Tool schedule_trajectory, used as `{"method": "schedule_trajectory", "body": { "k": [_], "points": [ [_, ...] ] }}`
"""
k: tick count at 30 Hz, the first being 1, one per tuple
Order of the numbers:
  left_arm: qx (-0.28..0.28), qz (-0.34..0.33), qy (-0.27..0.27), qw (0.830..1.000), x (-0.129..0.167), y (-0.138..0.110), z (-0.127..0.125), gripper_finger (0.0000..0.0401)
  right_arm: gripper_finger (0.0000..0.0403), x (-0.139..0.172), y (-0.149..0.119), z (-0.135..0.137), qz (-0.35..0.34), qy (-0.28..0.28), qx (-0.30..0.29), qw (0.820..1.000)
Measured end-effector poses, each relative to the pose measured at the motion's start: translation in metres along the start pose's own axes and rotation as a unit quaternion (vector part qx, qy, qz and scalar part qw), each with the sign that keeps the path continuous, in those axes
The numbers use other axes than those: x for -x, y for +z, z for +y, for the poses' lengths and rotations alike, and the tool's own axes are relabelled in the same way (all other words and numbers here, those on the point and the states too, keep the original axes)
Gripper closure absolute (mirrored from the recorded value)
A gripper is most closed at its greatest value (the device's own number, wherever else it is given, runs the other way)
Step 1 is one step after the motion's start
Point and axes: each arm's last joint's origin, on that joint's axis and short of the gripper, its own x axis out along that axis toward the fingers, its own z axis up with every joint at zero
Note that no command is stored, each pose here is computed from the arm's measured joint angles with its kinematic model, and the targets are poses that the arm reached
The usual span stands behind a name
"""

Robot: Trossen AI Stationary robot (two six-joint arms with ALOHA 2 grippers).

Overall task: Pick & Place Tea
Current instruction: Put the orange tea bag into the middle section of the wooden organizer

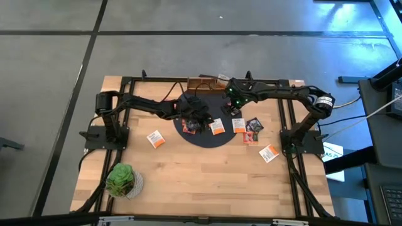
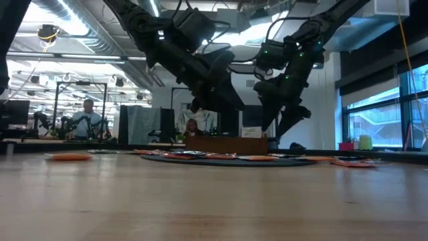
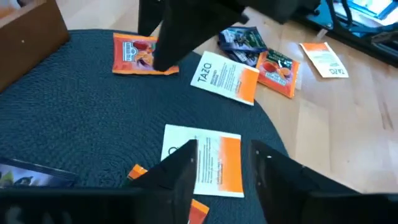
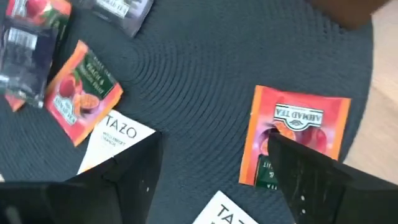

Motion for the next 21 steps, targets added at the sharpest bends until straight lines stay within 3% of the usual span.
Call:
{"method": "schedule_trajectory", "body": {
  "k": [8, 14, 21],
  "points": [
    [-0.006, -0.035, -0.014, 0.999, -0.004, 0.011, -0.003, 0.0238, 0.0112, 0.003, -0.009, -0.02, 0.084, -0.013, -0.009, 0.996],
    [-0.034, -0.046, -0.004, 0.998, -0.028, 0.034, 0.0, 0.0258, 0.0112, 0.009, -0.005, -0.031, 0.076, -0.021, -0.019, 0.997],
    [-0.007, -0.008, 0.019, 1.0, -0.067, 0.031, 0.026, 0.0288, 0.0112, 0.041, -0.019, -0.056, 0.057, -0.036, -0.062, 0.996]
  ]
}}
